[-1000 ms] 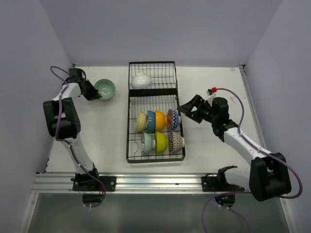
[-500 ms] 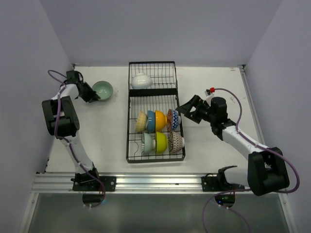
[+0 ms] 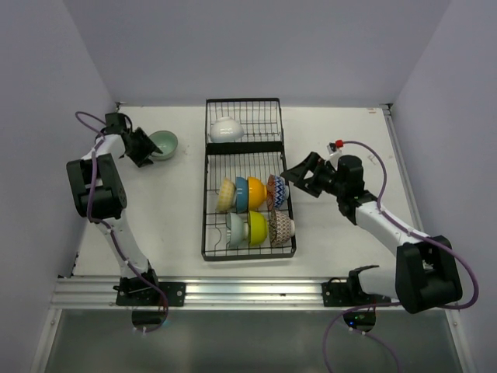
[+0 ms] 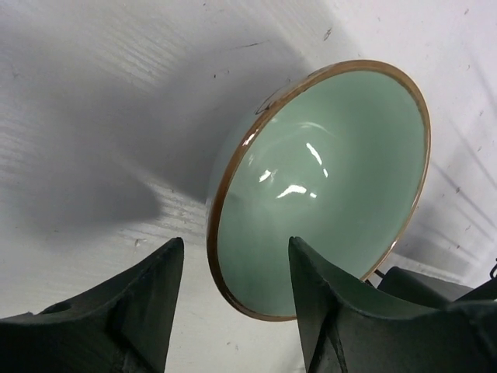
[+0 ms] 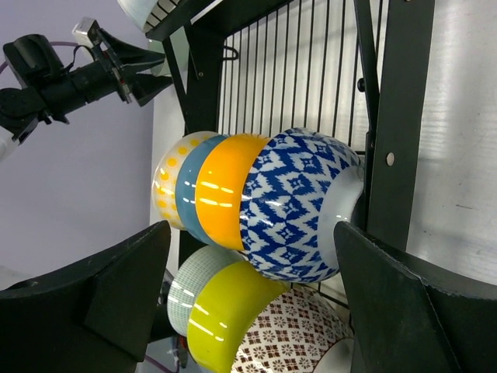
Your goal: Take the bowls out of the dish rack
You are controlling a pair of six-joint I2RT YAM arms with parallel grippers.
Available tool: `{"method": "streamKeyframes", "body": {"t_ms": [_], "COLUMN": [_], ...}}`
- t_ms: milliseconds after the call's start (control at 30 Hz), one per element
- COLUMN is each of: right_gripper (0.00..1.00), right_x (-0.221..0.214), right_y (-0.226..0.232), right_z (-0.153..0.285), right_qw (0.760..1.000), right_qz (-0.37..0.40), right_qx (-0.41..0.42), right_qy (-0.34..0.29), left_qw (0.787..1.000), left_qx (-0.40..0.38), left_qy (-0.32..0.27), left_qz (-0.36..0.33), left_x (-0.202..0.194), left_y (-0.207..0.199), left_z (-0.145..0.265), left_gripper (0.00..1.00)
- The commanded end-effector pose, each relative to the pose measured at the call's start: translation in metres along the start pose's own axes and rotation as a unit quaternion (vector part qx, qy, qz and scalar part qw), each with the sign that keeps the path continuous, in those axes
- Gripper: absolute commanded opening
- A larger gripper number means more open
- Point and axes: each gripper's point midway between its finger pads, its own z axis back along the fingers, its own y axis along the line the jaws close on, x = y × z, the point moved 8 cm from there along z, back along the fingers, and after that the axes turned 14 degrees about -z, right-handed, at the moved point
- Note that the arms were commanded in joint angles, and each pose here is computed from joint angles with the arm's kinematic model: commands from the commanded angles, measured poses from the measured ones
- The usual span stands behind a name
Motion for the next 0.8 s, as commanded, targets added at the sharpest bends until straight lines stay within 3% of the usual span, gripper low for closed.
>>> {"method": "streamKeyframes", "body": {"t_ms": [0, 200, 333, 533, 633, 767], "right_gripper": [0.91, 0.91, 0.90, 0.88, 0.88, 0.86], "right_x": [0.001, 0.001, 0.010, 0.026, 0.021, 0.009], "right_y": [0.002, 0.005, 0.021, 0.060, 0.079, 0.098], "right_z": [0.000, 0.000, -0.003, -0.016, -0.036, -0.067], "right_qw": [1.000, 1.000, 0.998, 0.989, 0.988, 0.987], "right_qz": [0.008, 0.005, 0.005, 0.016, 0.035, 0.014], "right_qx": [0.017, 0.028, 0.059, 0.133, 0.140, 0.158], "right_qy": [0.006, 0.005, -0.011, -0.059, -0.058, -0.036], "left_qw": [0.998, 0.992, 0.980, 0.950, 0.926, 0.908], "left_qx": [-0.014, -0.017, -0.071, -0.090, -0.113, -0.136], "left_qy": [-0.058, -0.110, -0.160, -0.225, -0.262, -0.286], "left_qz": [-0.021, -0.058, -0.090, -0.199, -0.248, -0.274], "left_x": [0.023, 0.029, 0.020, -0.007, -0.028, -0.062], "left_y": [-0.013, -0.025, -0.039, -0.080, -0.107, -0.105], "left_z": [0.036, 0.077, 0.104, 0.155, 0.180, 0.192], "left_gripper": [0.61, 0.72, 0.74, 0.81, 0.86, 0.91]}}
